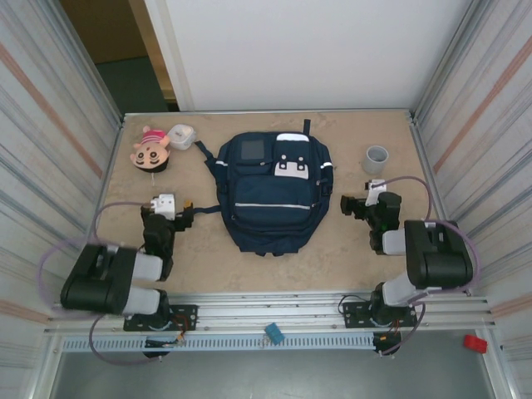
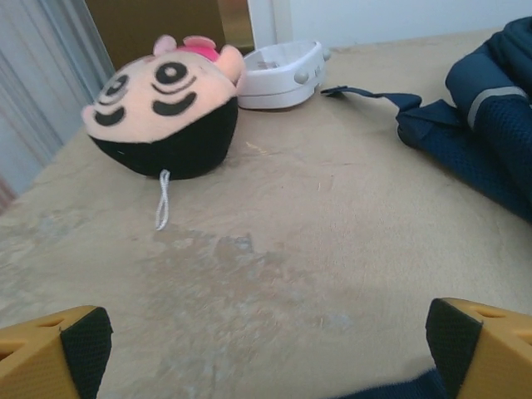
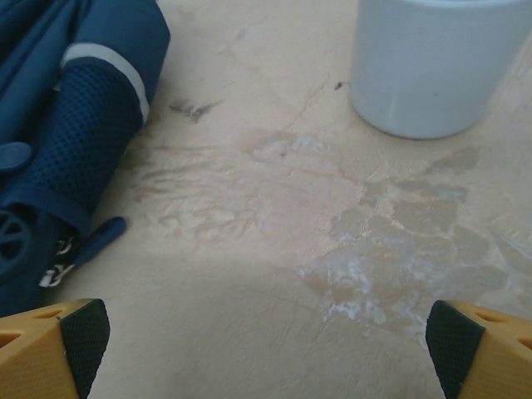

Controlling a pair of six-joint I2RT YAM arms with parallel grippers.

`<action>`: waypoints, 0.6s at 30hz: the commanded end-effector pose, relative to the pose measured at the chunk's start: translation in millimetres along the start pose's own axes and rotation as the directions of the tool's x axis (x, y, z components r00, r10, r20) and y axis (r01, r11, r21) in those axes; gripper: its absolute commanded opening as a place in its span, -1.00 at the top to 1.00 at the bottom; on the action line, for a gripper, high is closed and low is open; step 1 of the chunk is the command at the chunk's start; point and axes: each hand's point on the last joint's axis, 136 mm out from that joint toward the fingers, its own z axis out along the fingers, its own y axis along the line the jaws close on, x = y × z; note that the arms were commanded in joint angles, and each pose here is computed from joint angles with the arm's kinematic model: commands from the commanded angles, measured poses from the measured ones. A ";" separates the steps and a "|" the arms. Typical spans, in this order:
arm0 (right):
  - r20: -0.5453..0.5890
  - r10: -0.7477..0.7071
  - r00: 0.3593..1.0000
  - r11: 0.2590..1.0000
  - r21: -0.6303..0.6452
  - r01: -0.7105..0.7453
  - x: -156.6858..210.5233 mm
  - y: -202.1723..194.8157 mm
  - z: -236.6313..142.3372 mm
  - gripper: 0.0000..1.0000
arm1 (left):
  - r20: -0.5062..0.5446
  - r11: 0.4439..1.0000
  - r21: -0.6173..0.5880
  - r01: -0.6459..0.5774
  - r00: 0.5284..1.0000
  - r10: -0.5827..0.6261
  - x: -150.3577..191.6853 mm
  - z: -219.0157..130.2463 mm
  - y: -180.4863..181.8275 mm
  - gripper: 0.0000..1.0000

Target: Pack the student bag

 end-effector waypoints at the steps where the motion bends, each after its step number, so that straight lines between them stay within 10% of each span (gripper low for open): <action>1: 0.072 0.012 0.997 1.000 -0.022 -0.010 -35.9 -3.1 8.3 -0.97 | 0.118 1.000 0.023 0.002 0.993 -0.004 -30.2 20.8 -5.8 -0.97; 6: 0.062 0.048 0.997 0.999 0.005 -0.048 -35.1 -12.0 9.4 -0.97 | -0.123 0.994 0.072 0.082 0.990 -0.073 -20.8 53.5 0.1 -0.97; 18: 0.065 0.047 0.997 0.999 0.007 -0.048 -35.8 -12.6 9.8 -0.97 | -0.108 0.995 0.082 0.061 0.993 -0.052 -22.8 53.9 -4.1 -0.97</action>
